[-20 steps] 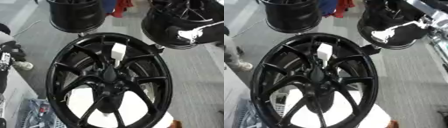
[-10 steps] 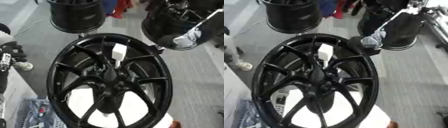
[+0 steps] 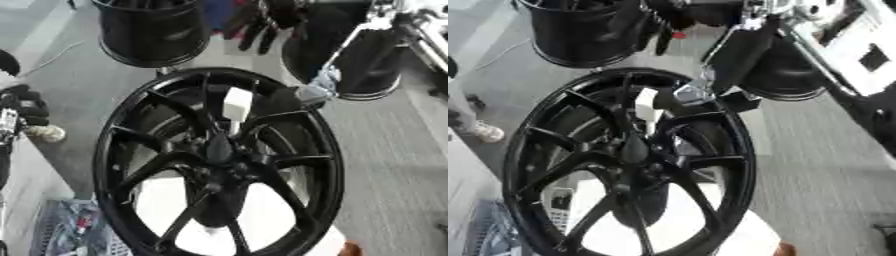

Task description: Pull the pin out of the wheel hub.

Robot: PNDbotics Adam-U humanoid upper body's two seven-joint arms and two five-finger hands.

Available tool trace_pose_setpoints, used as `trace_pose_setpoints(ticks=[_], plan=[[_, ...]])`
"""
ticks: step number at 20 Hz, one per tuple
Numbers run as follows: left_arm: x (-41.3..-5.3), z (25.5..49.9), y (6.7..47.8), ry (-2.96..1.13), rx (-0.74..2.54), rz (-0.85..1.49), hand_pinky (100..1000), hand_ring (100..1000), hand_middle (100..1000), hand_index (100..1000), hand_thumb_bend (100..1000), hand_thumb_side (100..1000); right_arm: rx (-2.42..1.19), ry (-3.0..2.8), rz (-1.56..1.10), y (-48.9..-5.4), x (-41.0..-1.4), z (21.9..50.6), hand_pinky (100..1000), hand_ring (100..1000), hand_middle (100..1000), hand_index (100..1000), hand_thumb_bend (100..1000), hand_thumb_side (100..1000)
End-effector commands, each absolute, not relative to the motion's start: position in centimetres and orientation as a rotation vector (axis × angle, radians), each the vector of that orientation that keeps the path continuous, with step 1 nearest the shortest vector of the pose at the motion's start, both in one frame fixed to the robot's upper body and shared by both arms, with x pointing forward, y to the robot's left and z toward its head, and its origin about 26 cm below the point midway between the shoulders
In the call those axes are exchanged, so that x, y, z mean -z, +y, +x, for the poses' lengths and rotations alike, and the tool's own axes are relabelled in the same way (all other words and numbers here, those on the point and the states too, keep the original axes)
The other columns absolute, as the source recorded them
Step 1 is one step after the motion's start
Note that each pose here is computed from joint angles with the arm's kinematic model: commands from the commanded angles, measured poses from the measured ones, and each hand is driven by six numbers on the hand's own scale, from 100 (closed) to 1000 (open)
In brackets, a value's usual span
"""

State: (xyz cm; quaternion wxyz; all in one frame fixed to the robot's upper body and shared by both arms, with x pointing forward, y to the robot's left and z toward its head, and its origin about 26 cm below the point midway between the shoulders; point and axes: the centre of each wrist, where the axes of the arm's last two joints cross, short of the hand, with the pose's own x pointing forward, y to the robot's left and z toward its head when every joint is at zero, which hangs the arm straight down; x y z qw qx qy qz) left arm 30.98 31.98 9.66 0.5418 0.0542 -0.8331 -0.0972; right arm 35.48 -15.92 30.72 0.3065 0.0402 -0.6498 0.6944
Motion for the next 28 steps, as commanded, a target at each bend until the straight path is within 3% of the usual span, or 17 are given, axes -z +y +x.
trace_pose_setpoints(ticks=[1, 9, 28], plan=[[-10.6, 31.1, 32.0, -2.004, 0.262, 0.132, 606, 611, 684, 801, 100, 647, -1.853, -1.692, 0.079, -15.3, -31.0, 36.3, 750, 836, 871, 936, 439, 222], [-10.6, 31.1, 31.8, -2.009, 0.263, 0.121, 606, 611, 683, 801, 100, 648, -1.866, -1.605, 0.060, -12.8, -27.9, 39.9, 754, 838, 868, 935, 430, 222], [-10.5, 31.2, 31.7, -2.005, 0.265, 0.118, 608, 612, 683, 802, 100, 650, -1.838, -1.542, -0.163, -15.0, -25.4, 43.4, 782, 841, 858, 927, 385, 237]])
